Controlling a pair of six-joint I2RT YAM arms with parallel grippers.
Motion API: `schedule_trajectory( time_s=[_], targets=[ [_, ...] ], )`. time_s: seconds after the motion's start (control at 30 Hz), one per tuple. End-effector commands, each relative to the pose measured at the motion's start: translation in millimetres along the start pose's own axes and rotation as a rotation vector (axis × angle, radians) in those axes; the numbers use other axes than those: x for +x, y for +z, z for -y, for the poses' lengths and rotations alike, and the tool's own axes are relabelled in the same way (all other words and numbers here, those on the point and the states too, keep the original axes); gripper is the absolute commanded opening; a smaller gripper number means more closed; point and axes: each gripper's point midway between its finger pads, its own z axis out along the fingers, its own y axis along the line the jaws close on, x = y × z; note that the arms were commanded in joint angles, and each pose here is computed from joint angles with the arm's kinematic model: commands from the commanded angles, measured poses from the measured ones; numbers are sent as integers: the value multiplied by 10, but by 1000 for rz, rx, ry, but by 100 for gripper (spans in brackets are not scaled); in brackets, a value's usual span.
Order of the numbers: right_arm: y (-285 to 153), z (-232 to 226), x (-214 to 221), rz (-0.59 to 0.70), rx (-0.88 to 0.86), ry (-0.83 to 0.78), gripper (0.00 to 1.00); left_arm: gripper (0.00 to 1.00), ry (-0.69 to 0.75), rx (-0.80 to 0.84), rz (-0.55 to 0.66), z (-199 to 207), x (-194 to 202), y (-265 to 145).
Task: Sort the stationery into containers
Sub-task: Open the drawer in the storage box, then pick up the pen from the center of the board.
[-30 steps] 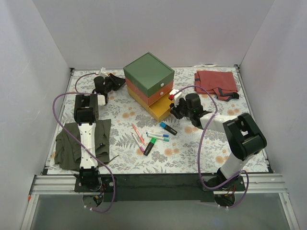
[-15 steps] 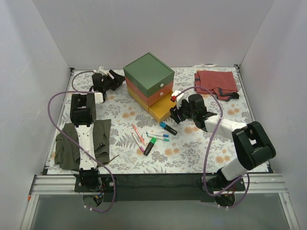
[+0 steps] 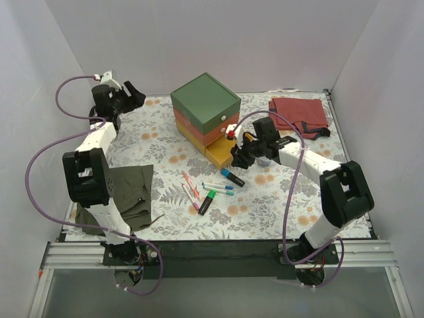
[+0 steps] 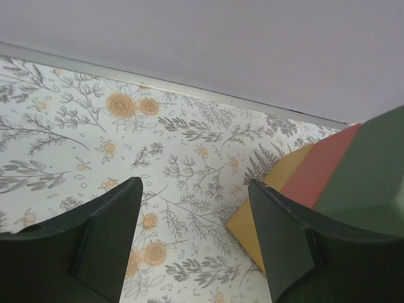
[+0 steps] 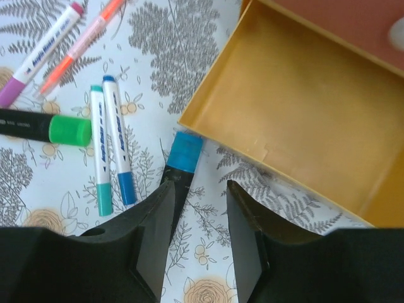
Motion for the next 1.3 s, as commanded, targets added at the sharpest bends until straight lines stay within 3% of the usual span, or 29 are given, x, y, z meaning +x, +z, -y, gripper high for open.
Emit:
schedule_trajectory(
  time_s=[0.0,0.3,0.73,1.27],
  targets=[
    [57,-126,229,-100,-113,14,48,69,133,-35,17,92,-219,-402],
    [119,-129,333,-137,-70,-7,49,69,145,-109,69,35,-364,-781],
    [407,-69,502,-207,64,-2,49,70,112,-112,77,50,-340,-844],
    [475,-392,693,-247,19,4,50,70,95,-119,79,16,-302,-862]
  ],
)
